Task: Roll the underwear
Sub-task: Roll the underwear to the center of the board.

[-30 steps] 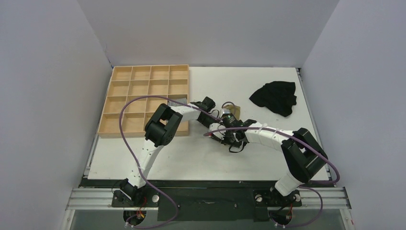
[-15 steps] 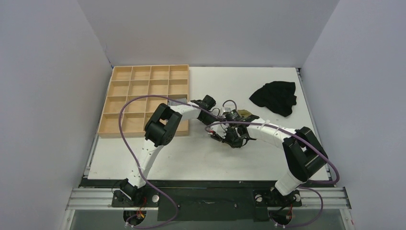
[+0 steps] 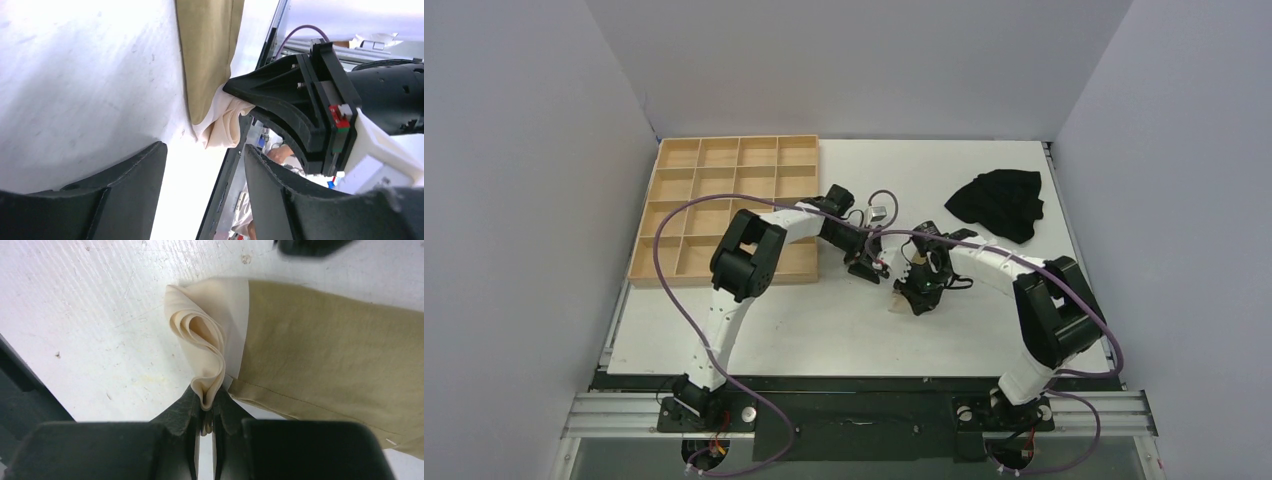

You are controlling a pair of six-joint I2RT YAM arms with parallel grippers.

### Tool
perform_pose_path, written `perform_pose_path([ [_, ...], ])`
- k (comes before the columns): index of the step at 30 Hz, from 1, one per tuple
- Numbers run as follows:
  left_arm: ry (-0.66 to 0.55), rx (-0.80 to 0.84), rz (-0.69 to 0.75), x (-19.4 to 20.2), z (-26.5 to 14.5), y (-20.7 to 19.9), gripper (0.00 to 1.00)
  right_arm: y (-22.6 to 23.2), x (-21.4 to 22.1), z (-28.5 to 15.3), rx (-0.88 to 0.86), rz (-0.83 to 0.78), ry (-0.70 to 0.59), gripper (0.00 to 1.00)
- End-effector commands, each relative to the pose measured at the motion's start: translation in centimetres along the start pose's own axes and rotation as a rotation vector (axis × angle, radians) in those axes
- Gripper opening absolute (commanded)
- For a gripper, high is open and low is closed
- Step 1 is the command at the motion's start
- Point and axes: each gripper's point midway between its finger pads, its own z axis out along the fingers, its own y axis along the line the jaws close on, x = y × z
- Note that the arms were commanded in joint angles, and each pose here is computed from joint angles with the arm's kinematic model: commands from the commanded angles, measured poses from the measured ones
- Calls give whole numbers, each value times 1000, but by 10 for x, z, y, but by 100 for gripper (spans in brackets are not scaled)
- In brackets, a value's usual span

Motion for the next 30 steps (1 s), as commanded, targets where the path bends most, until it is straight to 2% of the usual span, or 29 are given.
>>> perform_pose_path([
  [1,-98,-80,112,-19,-19,0,59,8,0,-3,-88,56,-21,0],
  [5,-163,-93,136,-23,-33,1,61,4,5,-5,-132,98,-34,0],
  [11,-304,-190,274,-23,-58,1,61,1,11,-3,-263,164,-34,0],
  [16,-408,-287,459,-12,-75,-7,61,0,18,-5,-405,195,10,0],
  [17,-429,-297,538,-12,-79,-14,61,5,23,-2,-456,207,34,0],
  [21,-388,-388,770,-2,-73,-30,62,0,24,-2,-542,221,60,0],
  [27,-267,-506,1126,20,-31,-60,71,-6,25,1,-597,258,67,0],
  [30,-198,-547,1253,27,-12,-68,73,-7,26,3,-608,276,75,0],
])
